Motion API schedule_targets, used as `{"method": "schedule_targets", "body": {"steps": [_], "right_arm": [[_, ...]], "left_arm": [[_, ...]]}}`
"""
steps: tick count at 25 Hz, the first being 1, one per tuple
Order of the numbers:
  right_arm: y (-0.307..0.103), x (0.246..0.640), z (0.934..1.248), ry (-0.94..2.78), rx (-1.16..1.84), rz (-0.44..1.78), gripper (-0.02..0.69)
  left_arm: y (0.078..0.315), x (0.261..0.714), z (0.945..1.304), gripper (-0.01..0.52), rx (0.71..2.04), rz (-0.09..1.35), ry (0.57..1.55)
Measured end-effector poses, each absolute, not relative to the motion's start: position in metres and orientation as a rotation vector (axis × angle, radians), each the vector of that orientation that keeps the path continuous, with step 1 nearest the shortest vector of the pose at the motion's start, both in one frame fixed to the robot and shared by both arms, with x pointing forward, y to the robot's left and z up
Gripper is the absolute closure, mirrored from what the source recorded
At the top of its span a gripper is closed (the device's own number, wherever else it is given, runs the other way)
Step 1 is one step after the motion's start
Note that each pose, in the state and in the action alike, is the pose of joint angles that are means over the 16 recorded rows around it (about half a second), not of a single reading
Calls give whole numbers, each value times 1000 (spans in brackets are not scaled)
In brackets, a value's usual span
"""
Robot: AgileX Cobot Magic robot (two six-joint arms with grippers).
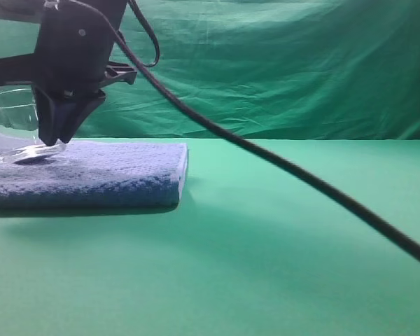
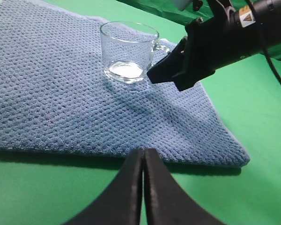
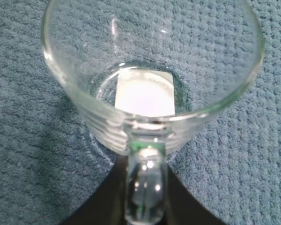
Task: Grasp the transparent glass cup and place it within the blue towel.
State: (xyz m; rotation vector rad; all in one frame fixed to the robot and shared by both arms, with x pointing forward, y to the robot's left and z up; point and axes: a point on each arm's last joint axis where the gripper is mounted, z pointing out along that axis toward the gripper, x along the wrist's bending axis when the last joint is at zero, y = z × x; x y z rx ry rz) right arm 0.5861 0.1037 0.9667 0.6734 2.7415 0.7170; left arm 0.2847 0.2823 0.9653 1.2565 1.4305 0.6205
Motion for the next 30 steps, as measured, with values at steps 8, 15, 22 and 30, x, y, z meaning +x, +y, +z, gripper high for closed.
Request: {"method": "schedule_targets", "body": {"steps": [8,15,22,30], "right_arm": [[86,574,1024,2739,663,663,230],[59,554,1097,2700,665,663,459],[35,537,1144,2644,701,703,592],[15,525,1180,2564,801,784,592]], "left_arm": [[282,285,965,514,1257,621,1430],[282,285,965,514,1257,621,1430],[282,285,965,514,1257,621,1430],[282,285,965,514,1257,621,1430]]}}
